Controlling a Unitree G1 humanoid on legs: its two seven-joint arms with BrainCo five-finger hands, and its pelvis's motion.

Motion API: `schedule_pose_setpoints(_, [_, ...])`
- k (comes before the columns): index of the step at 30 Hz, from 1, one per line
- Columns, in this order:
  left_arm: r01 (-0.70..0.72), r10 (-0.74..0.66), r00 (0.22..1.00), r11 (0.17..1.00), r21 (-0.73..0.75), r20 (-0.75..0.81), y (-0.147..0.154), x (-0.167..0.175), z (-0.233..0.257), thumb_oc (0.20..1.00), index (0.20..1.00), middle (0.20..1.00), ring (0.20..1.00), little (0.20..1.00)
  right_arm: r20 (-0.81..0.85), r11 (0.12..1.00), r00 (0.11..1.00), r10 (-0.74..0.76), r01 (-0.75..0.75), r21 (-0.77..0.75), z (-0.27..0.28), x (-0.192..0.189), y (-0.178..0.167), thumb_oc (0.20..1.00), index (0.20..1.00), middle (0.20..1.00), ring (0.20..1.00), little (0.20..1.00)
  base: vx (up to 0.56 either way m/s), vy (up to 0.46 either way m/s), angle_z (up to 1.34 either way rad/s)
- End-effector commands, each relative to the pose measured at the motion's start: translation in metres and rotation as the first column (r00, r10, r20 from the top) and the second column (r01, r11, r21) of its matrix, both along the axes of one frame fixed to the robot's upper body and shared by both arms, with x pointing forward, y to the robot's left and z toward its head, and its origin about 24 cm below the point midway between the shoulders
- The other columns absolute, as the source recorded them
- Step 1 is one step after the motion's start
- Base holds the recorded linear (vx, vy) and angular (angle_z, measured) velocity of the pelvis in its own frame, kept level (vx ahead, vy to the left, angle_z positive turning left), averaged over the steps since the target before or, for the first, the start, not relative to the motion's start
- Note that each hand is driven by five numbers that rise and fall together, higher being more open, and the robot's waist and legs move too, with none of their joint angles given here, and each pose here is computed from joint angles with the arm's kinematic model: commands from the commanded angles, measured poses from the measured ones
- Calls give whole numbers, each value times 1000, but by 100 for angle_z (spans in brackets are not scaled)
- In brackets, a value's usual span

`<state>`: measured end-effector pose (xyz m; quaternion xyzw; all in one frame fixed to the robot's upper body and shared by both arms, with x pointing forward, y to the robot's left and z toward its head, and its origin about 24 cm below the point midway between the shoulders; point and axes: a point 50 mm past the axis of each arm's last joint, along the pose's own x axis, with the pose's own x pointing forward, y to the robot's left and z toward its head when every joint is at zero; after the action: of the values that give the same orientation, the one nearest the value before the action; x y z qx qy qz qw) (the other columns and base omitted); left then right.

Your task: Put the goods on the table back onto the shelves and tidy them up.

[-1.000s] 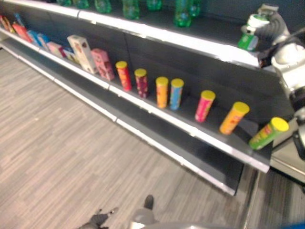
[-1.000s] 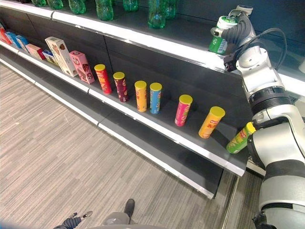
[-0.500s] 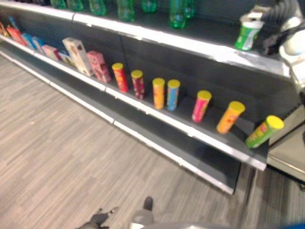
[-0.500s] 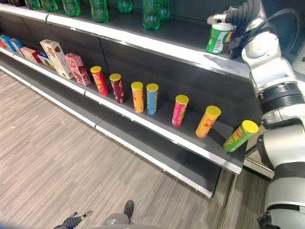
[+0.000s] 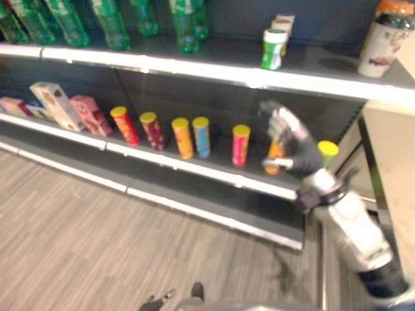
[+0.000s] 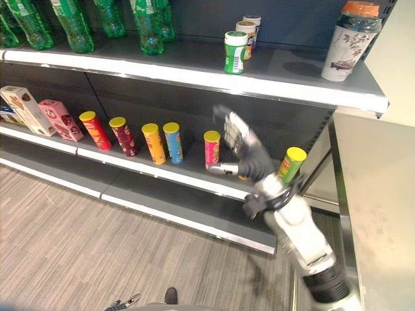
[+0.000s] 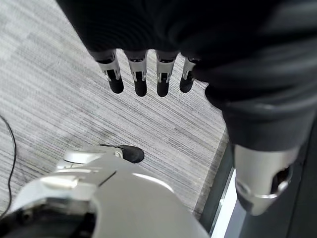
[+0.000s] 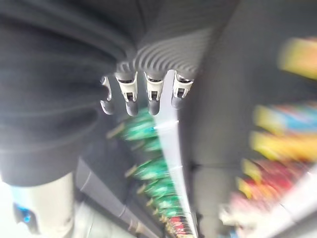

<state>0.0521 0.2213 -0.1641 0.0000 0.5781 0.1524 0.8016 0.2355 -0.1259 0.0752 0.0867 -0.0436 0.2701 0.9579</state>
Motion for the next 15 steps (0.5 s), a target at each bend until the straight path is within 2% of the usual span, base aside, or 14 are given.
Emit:
schedule_pose_setpoints(1, [86, -90, 992, 995, 54, 88, 13, 37, 9, 1000, 1000, 1000, 1000, 1000, 7, 974, 997, 82, -79, -213, -3, 19, -11, 1000, 1000, 1000, 1000, 1000, -43, 12, -8])
schedule_pose_setpoints(2, [98, -103, 991, 994, 56, 81, 14, 36, 9, 1000, 1000, 1000, 1000, 1000, -34, 953, 997, 67, -74, -293, -18, 18, -14, 1000, 1000, 1000, 1000, 1000, -12, 9, -15])
schedule_pose_setpoints(3, [98, -102, 992, 994, 57, 81, 14, 36, 9, 1000, 1000, 1000, 1000, 1000, -33, 953, 997, 68, -75, -294, -18, 18, -14, 1000, 1000, 1000, 1000, 1000, 0, 13, -19])
schedule_pose_setpoints(4, [109, -114, 990, 992, 56, 87, 13, 38, 9, 1000, 1000, 1000, 1000, 1000, -210, 916, 977, -26, -61, -397, -70, 6, -25, 1000, 1000, 1000, 1000, 1000, 5, 10, -23])
schedule_pose_setpoints(5, [116, -120, 989, 992, 56, 84, 12, 38, 9, 1000, 1000, 1000, 1000, 1000, -234, 886, 971, -55, -60, -460, -82, 4, -29, 1000, 1000, 1000, 1000, 1000, 8, 12, -17])
schedule_pose_setpoints(8, [134, -138, 986, 990, 54, 98, 11, 43, 10, 1000, 1000, 1000, 1000, 1000, -458, 783, 818, -348, -15, -622, -159, -27, -66, 1000, 1000, 1000, 1000, 1000, 0, 6, -8])
schedule_pose_setpoints(9, [134, -138, 985, 990, 54, 98, 11, 43, 10, 1000, 1000, 1000, 1000, 1000, -457, 783, 818, -348, -15, -622, -159, -27, -65, 1000, 1000, 1000, 1000, 1000, 0, 0, 0])
schedule_pose_setpoints(10, [137, -142, 985, 989, 59, 94, 13, 44, 10, 1000, 1000, 1000, 1000, 1000, -520, 750, 733, -439, -20, -661, -180, -44, -77, 1000, 1000, 1000, 1000, 1000, 0, 0, 0])
schedule_pose_setpoints(13, [147, -151, 986, 987, 64, 65, 14, 41, 8, 1000, 1000, 1000, 1000, 1000, -601, 718, 574, -556, -33, -695, -206, -75, -94, 1000, 1000, 1000, 1000, 1000, 4, 1, 1])
schedule_pose_setpoints(14, [148, -152, 986, 987, 64, 66, 14, 41, 8, 1000, 1000, 1000, 1000, 1000, -601, 718, 574, -556, -32, -695, -206, -75, -94, 1000, 1000, 1000, 1000, 1000, 19, 1, 5])
schedule_pose_setpoints(15, [155, -159, 986, 985, 71, 53, 15, 39, 8, 1000, 1000, 1000, 1000, 1000, -611, 700, 521, -595, -36, -713, -212, -85, -101, 1000, 1000, 1000, 1000, 1000, 18, -2, 4])
